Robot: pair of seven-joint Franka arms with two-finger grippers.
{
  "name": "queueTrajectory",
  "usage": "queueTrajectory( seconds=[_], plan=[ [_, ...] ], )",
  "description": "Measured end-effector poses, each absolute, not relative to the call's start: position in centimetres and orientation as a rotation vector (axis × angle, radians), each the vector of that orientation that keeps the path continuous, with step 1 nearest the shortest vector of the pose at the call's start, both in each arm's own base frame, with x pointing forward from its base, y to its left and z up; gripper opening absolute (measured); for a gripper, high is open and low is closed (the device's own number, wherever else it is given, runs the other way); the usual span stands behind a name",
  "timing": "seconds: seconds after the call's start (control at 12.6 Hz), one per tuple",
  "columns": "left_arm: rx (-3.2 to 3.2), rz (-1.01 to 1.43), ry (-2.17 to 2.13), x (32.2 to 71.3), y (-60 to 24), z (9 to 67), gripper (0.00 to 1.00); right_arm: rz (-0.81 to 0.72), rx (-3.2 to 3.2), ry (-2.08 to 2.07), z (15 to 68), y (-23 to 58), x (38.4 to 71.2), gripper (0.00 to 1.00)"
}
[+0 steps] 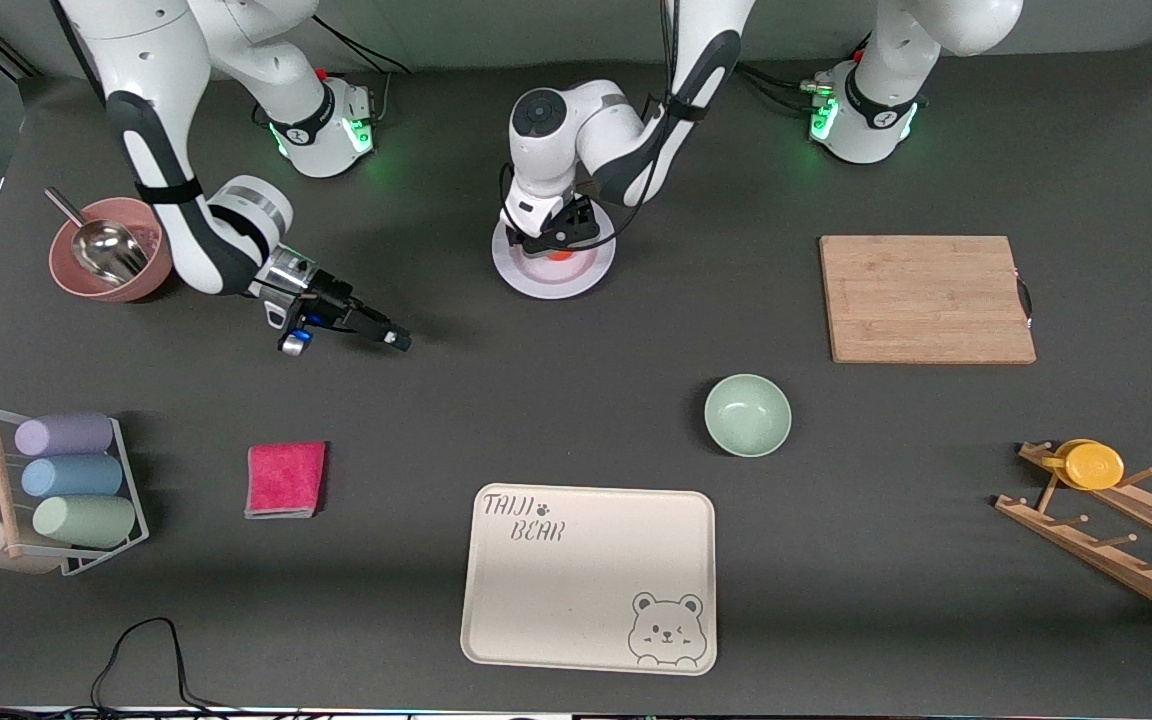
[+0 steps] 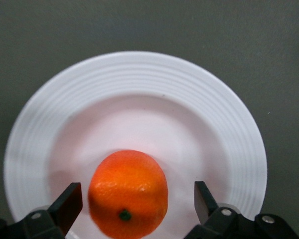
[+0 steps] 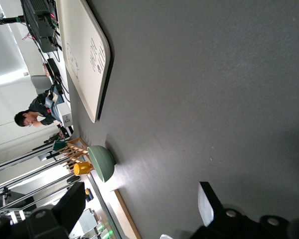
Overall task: Place orange and plate with both arms
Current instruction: 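Open the left gripper to drop the orange, then raise it away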
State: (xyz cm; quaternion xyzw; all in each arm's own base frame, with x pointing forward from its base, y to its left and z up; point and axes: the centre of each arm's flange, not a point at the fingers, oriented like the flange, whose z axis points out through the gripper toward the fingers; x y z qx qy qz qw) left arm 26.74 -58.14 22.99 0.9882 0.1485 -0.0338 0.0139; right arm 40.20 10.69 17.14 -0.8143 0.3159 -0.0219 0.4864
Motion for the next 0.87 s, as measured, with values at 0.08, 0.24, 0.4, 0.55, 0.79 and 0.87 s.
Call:
queueTrajectory(
  seconds=[0.08, 0.24, 0.4, 0.55, 0.79, 0.87],
  plan=[
    [3.079, -0.099, 0.471, 27.9, -57.7, 25.6, 1.0, -0.066, -1.992, 0.778, 17.2, 11.2, 40.0, 1.0],
    [3.073, -0.078, 0.45, 31.2, -55.2, 31.5, 1.0, -0.087, -2.018, 0.791, 17.5, 12.6, 39.2, 1.0],
    [3.069, -0.062, 0.43, 34.9, -50.1, 34.8, 1.0, -0.085, -2.062, 0.751, 18.2, 14.8, 37.8, 1.0],
    [3.086, -0.027, 0.446, 38.2, -43.8, 35.9, 1.0, -0.059, -2.078, 0.671, 18.7, 17.2, 36.3, 1.0],
    [3.142, -0.051, 0.37, 43.4, -29.7, 38.6, 1.0, 0.016, -1.998, 0.527, 18.0, 19.2, 33.8, 1.0],
    [3.154, -0.077, 0.333, 44.1, -25.4, 39.7, 1.0, 0.031, -1.967, 0.48, 17.7, 19.5, 32.9, 1.0]
  ],
)
